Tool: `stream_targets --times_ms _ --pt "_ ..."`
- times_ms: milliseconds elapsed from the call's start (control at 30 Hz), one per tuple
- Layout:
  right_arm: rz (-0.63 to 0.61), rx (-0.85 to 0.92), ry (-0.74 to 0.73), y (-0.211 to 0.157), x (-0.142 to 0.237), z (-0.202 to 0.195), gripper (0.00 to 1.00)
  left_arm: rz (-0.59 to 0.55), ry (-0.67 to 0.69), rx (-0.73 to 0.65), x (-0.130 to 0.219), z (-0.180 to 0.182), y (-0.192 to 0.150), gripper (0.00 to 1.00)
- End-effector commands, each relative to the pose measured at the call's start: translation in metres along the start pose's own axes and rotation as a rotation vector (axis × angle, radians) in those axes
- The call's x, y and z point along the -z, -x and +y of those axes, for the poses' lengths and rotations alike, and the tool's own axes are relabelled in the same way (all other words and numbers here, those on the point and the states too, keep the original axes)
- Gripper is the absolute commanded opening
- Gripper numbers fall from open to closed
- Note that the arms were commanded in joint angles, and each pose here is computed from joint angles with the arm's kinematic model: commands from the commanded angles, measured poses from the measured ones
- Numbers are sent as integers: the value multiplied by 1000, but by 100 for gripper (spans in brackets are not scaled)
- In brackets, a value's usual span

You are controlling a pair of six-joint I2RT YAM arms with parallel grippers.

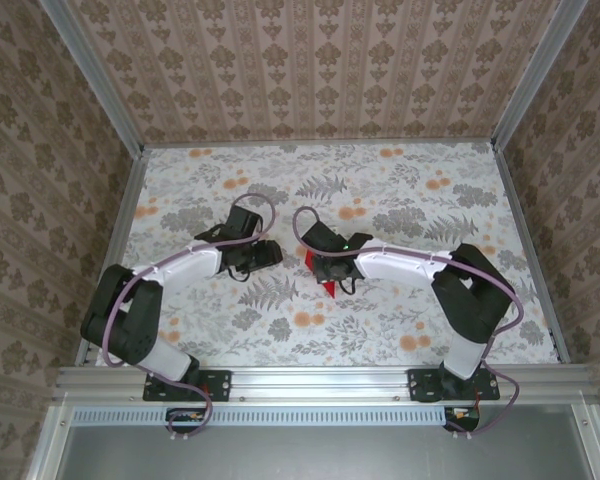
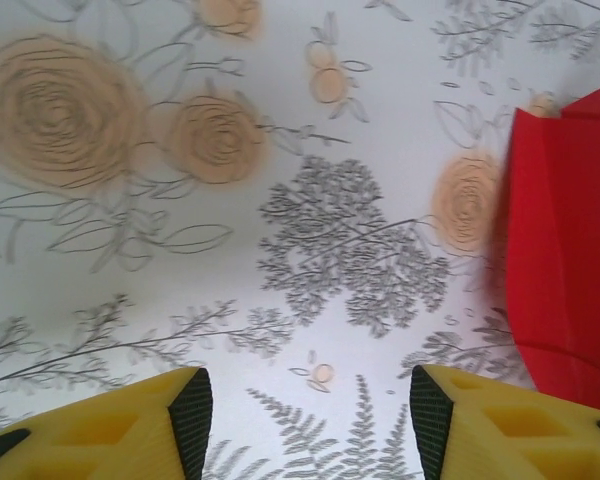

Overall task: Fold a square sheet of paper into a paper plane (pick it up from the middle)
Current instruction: Move a paper plane to the center of the table.

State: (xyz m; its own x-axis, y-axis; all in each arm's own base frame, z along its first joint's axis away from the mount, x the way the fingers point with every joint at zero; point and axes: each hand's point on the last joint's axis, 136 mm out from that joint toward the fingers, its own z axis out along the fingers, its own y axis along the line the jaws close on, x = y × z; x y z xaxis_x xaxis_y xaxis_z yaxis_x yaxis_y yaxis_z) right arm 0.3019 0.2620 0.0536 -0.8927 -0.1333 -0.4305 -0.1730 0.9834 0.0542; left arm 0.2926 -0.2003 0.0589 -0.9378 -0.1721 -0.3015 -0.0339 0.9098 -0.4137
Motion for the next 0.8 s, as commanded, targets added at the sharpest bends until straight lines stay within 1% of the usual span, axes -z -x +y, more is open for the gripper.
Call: stream_targets --times_ms 0,67,200,333,467,700,767 --pt "31 -5 -53 -6 -10 -4 15 -19 62 29 7 16 -1 59" --pt "39 -6 -48 -7 -13 -1 15 -21 65 20 8 17 -1 58" --pt "47 -18 -48 -8 -16 -1 21 -27 68 24 9 18 0 59" --pt "59 -18 -45 -10 -20 1 24 -28 72 24 9 19 0 65" --pt "83 -15 -53 -14 -26 2 21 -40 93 22 12 23 0 73" --pt "103 -17 -71 -18 -31 0 20 -75 152 20 20 37 2 90" --pt "103 -19 -76 -16 -32 0 17 -79 164 15 21 39 1 93"
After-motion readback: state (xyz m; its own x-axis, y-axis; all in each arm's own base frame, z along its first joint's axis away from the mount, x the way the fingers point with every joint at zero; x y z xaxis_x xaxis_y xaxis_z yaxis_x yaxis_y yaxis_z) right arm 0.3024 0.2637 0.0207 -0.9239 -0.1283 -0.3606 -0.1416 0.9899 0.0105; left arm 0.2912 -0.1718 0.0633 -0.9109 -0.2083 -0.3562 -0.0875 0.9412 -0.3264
